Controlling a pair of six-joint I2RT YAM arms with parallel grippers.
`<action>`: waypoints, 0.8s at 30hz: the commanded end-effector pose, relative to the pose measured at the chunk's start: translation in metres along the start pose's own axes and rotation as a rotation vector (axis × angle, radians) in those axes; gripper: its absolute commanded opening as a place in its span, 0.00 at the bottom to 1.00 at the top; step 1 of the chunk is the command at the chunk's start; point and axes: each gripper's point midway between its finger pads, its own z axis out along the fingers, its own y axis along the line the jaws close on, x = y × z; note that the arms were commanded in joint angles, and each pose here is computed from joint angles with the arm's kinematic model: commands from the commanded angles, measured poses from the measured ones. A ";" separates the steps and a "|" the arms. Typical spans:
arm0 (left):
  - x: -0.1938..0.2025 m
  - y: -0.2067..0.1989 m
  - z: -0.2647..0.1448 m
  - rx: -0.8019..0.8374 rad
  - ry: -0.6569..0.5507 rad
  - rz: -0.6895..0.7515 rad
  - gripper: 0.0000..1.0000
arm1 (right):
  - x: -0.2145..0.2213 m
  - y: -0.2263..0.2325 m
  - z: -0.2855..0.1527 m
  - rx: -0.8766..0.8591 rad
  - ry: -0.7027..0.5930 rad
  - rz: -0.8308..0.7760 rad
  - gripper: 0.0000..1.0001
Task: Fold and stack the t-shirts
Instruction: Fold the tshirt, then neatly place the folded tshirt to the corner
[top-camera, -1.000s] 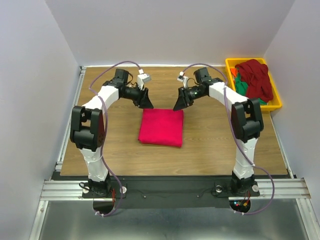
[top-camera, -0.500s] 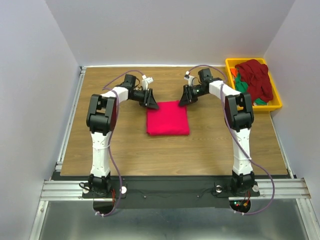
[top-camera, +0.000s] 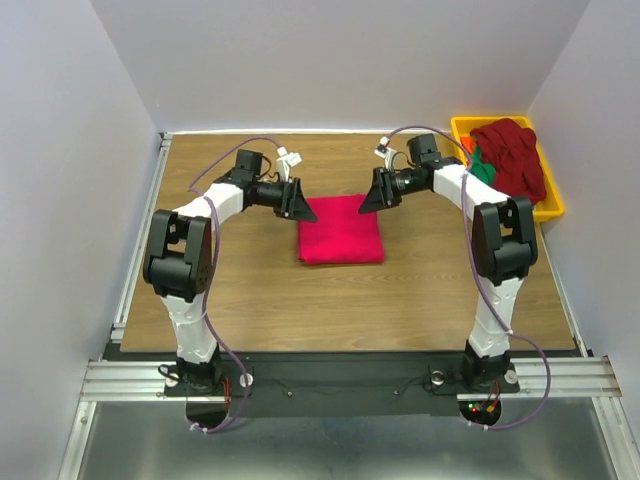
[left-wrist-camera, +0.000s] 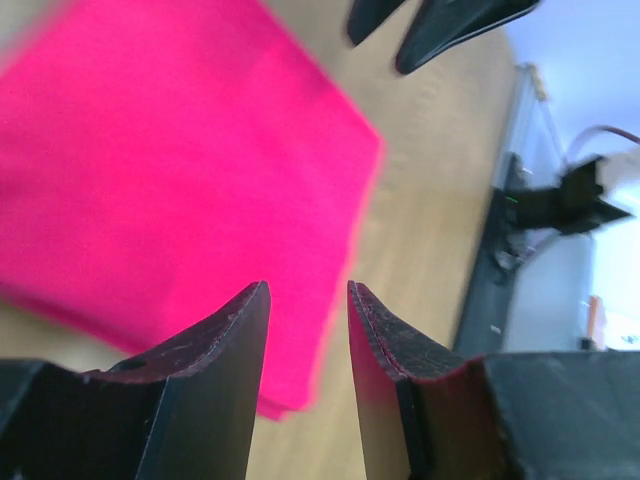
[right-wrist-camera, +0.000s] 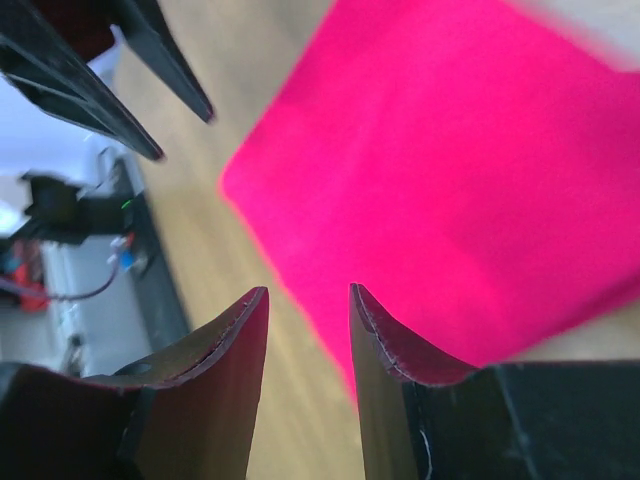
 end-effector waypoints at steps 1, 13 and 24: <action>0.027 -0.027 0.013 0.083 0.036 -0.027 0.48 | 0.030 0.028 0.012 -0.092 0.055 0.037 0.43; 0.067 0.062 0.020 -0.121 0.086 -0.170 0.45 | 0.076 -0.063 0.021 0.115 0.126 0.090 0.39; 0.053 -0.061 -0.008 0.170 0.082 0.026 0.46 | 0.051 0.061 0.003 -0.118 0.066 0.106 0.40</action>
